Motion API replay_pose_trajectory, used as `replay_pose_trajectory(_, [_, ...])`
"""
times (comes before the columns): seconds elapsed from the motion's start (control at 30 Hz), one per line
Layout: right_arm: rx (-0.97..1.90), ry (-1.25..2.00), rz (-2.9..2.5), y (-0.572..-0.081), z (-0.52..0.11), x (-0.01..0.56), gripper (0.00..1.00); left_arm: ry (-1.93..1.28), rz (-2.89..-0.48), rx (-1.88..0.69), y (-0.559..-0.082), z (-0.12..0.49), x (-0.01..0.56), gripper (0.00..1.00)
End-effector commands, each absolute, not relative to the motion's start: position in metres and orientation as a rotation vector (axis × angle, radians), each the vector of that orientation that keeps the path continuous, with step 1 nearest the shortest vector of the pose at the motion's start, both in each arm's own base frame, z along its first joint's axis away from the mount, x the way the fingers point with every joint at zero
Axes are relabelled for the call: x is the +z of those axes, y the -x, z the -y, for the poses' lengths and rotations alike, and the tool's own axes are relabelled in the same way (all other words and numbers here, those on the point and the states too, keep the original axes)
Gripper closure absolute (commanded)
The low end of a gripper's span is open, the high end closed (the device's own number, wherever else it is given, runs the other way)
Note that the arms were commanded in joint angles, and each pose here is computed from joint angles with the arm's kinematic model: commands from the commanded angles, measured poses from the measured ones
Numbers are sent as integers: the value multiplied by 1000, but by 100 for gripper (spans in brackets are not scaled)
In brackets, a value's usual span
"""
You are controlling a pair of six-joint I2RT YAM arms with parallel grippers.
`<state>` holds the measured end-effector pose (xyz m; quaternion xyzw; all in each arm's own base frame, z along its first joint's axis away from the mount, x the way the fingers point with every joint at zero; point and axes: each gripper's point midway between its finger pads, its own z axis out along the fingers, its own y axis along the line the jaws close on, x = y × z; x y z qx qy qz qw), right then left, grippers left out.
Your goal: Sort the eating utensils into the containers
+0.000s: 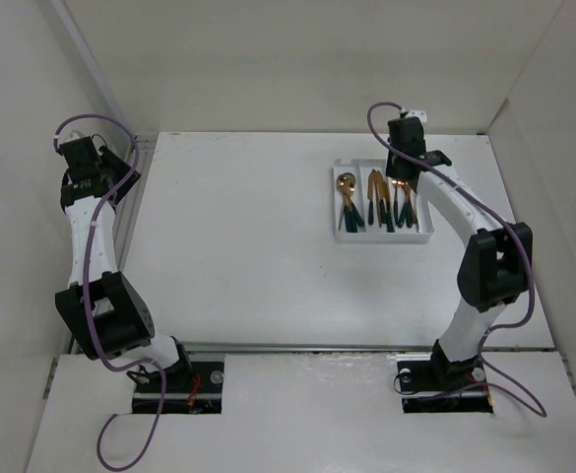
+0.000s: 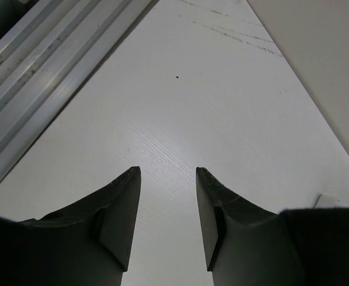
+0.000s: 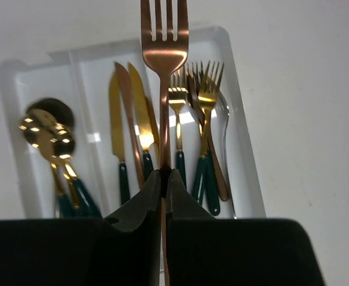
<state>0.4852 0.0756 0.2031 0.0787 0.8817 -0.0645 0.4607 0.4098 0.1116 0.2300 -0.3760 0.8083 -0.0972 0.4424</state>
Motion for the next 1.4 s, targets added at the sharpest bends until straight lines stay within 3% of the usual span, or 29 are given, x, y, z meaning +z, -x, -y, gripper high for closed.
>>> replay_pose_trajectory(0.0, [-247,-142,-2182,-485,-65,191,100,912,-1971,-278,-416,-110,238,61])
replay_pose_trajectory(0.23, [-340,-160,-2271,-506,-39,147,100,902,-1974,-272,-413,-109,238,61])
replay_pose_trajectory(0.63, [-466,-59,-2412,-497,-22,97,100,902,-1974,-272,-413,-109,238,61])
replay_pose_trajectory(0.77, [-477,-37,-2470,-487,-22,80,86,902,-1974,-272,-413,-109,238,61])
replay_pose_trajectory(0.97, [-457,-107,-2389,-489,-20,117,51,902,-1974,-272,-413,-109,238,61])
replay_pose_trajectory(1.07, [-416,-137,-2291,-483,-19,169,50,902,-1974,-272,-413,-109,238,61])
replay_pose_trajectory(1.2, [-390,-238,-2149,-471,-6,228,38,902,-1974,-272,-411,-108,238,61])
replay_pose_trajectory(1.23, [-371,-315,-2073,-462,6,257,32,902,-1974,-272,-411,-108,238,61])
replay_pose_trajectory(1.3, [-454,-472,-1993,-443,44,275,12,902,-1974,-272,-411,-108,238,61])
replay_pose_trajectory(1.37, [-476,-640,-1880,-418,73,303,4,902,-1974,-272,-411,-108,238,61])
